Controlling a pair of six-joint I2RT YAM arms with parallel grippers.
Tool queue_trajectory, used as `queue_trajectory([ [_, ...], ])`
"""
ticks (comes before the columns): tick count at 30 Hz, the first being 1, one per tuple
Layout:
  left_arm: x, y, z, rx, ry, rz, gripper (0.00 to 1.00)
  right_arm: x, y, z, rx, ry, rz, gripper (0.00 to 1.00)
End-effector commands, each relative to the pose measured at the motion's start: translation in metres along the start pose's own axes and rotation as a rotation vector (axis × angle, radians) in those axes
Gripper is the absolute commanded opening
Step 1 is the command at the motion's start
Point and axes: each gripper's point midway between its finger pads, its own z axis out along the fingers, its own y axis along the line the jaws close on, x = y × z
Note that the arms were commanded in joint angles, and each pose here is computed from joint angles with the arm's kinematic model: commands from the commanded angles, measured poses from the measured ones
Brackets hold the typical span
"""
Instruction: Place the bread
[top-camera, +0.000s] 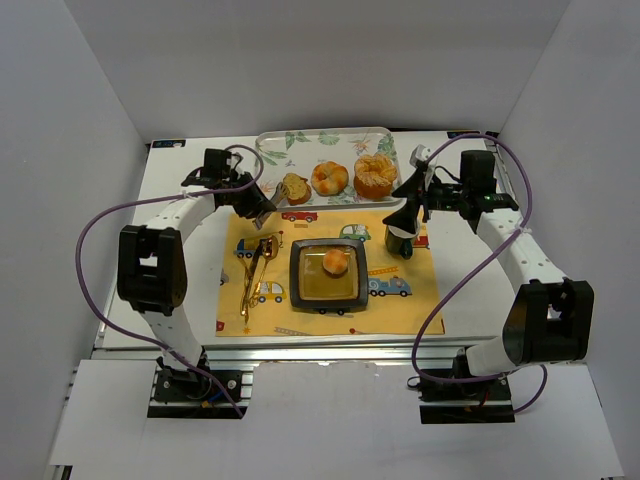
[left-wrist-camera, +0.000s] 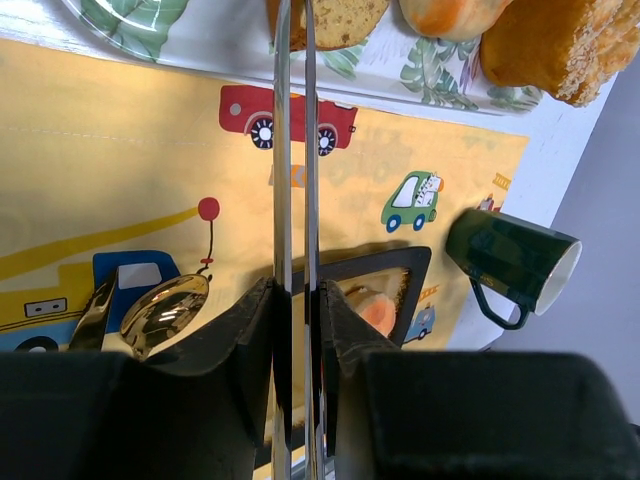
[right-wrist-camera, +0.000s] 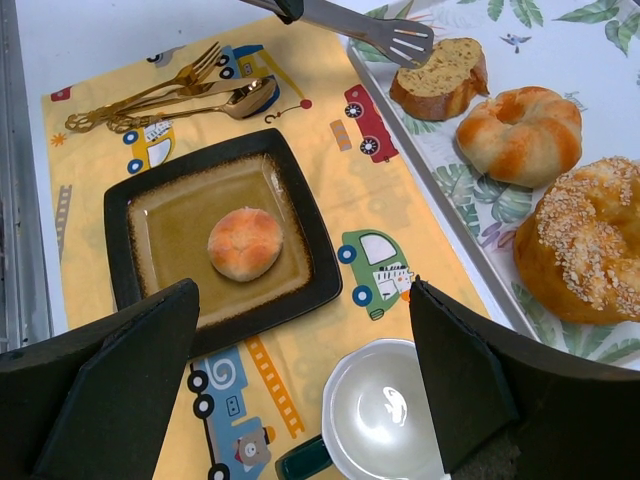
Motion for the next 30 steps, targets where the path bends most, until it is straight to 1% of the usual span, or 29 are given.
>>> queue_trajectory([
  [1,-0.012,-0.019,-0.010,0.058,-0.045,0.038,0.02,-0.014,0.004,-0.007,-0.001,-0.036,-0.038,0.89],
  [2,-0.015,-0.028,-0.018,0.078,-0.067,0.050,0.00,-0.014,0.005,-0.007,0.000,-0.035,-0.036,0.89],
  [7,-0.035,-0.056,-0.049,0.159,-0.181,0.055,0.00,-0.014,0.006,-0.010,0.001,-0.039,-0.033,0.89],
  [9,-0.038,-0.062,-0.059,0.181,-0.207,0.053,0.00,-0.014,0.006,-0.010,0.001,-0.041,-0.034,0.89],
  [14,-0.033,-0.070,-0.079,0.202,-0.221,0.062,0.00,-0.016,0.007,-0.010,-0.004,-0.047,-0.039,0.89],
  [17,-0.022,-0.075,-0.092,0.225,-0.208,0.068,0.00,-0.018,0.006,-0.010,-0.005,-0.048,-0.045,0.89],
  [19,-0.009,-0.077,-0.101,0.238,-0.190,0.055,0.00,-0.019,0.006,-0.011,-0.003,-0.049,-0.051,0.89],
  [22,0.032,-0.072,-0.115,0.249,-0.140,0.030,0.00,-0.021,0.006,-0.012,0.002,-0.049,-0.060,0.90],
  [23,0.053,-0.060,-0.111,0.224,-0.101,0.012,0.00,-0.021,0.006,-0.013,0.003,-0.049,-0.061,0.89],
  [24,0.074,-0.065,-0.122,0.236,-0.080,0.029,0.00,-0.020,0.006,-0.012,0.002,-0.048,-0.058,0.89],
  [26,0.100,-0.061,-0.128,0.235,-0.047,0.006,0.00,-0.019,0.007,-0.012,0.001,-0.046,-0.056,0.89],
  [27,0.121,-0.060,-0.134,0.248,-0.026,0.013,0.00,-0.018,0.007,-0.011,-0.003,-0.045,-0.052,0.89],
  [30,0.146,-0.059,-0.142,0.268,0.004,-0.023,0.00,-0.017,0.006,-0.010,-0.009,-0.043,-0.044,0.89],
])
